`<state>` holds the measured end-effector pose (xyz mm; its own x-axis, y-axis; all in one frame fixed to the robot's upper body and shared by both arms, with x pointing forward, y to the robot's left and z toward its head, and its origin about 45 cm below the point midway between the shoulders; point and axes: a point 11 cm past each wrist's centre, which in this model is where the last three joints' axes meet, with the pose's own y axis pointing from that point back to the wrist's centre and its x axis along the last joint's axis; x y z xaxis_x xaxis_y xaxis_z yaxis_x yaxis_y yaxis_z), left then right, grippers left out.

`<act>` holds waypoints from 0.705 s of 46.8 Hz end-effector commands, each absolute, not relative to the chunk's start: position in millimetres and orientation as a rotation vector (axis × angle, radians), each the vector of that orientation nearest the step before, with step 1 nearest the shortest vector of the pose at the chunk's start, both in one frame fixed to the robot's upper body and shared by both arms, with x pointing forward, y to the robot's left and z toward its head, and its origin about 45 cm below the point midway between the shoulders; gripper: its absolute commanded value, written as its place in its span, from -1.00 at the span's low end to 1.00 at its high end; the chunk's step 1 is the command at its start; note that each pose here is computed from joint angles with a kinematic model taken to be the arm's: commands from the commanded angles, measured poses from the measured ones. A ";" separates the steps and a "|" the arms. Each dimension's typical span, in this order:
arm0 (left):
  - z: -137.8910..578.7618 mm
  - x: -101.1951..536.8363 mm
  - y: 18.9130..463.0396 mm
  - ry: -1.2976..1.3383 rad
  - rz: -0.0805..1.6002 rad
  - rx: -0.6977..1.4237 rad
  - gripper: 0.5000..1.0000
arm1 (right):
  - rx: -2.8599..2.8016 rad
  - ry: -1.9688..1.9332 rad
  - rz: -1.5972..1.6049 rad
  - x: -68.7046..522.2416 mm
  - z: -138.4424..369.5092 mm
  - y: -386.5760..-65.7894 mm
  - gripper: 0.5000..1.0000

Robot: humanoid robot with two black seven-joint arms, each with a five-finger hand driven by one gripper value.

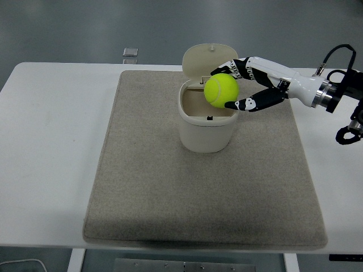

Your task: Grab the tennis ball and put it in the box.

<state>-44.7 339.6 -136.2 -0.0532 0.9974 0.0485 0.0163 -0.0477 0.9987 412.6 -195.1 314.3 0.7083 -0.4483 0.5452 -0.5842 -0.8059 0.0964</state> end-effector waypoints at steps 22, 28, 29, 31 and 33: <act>-136.2 -44.8 339.6 1.237 1.277 1.230 0.97 | 2.708 -0.860 0.631 412.8 330.3 -225.7 0.63; -136.2 -44.8 339.6 1.237 1.277 1.230 0.97 | 2.795 -0.802 0.460 404.3 336.5 -244.7 0.63; -136.2 -44.8 339.6 1.237 1.277 1.230 0.97 | 2.807 -0.794 0.433 403.0 336.5 -248.1 0.63; -136.2 -44.8 339.6 1.237 1.277 1.230 0.97 | 2.819 -0.804 0.390 402.6 337.1 -256.2 0.63; -136.2 -44.8 339.6 1.237 1.277 1.230 0.97 | 2.821 -0.843 0.359 404.9 336.4 -264.1 0.63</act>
